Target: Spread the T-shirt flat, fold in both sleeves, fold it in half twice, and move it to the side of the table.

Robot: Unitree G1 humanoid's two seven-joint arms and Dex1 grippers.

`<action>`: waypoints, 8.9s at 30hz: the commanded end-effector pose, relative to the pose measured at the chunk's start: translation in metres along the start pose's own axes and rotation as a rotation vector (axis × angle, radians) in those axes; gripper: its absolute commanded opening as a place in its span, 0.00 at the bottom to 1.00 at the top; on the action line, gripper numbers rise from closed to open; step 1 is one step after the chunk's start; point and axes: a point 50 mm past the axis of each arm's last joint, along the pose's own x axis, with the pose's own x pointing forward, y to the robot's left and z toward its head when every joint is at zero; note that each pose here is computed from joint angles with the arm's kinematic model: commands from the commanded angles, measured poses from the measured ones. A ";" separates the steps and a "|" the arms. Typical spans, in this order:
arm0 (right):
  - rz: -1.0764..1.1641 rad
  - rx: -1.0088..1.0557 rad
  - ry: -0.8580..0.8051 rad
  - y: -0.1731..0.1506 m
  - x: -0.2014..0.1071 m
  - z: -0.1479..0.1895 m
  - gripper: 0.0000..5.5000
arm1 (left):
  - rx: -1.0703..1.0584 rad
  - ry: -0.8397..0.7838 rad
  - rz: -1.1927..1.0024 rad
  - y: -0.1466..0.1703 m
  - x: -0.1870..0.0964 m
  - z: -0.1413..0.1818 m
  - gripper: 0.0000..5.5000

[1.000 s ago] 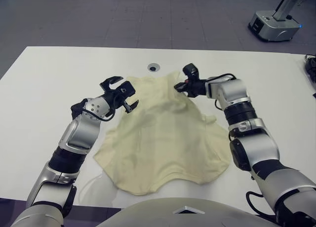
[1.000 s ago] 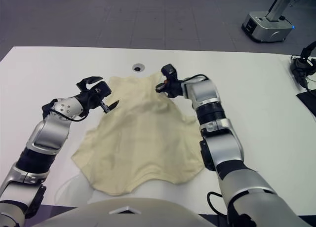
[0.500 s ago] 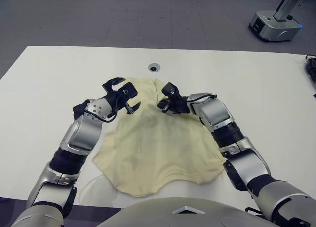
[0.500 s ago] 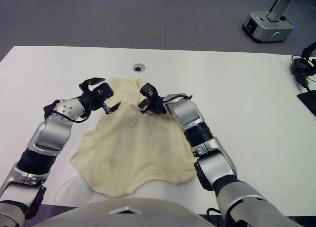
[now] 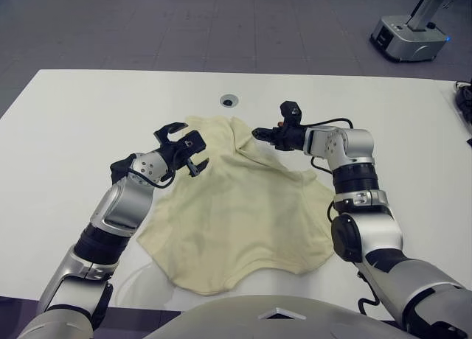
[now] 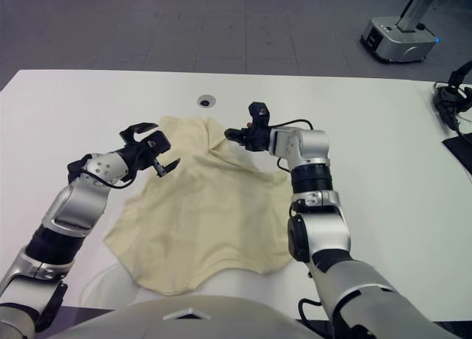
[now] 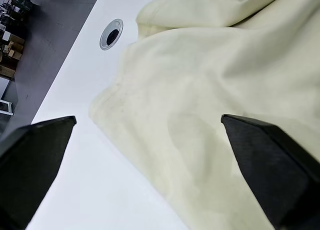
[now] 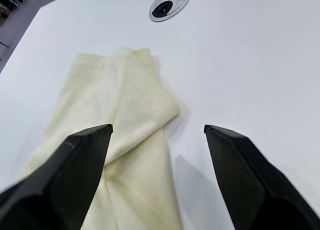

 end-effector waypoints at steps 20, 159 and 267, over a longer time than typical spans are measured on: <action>0.008 0.067 0.021 0.006 0.031 -0.007 0.50 | 0.035 0.000 -0.022 -0.002 0.002 0.002 0.98; -0.056 -1.263 0.123 0.018 0.012 -0.005 0.33 | 0.051 0.041 -0.130 -0.036 0.000 -0.005 0.98; -0.152 -1.137 0.279 -0.039 -0.195 -0.061 0.98 | -0.921 0.124 -0.038 0.003 -0.147 -0.094 0.98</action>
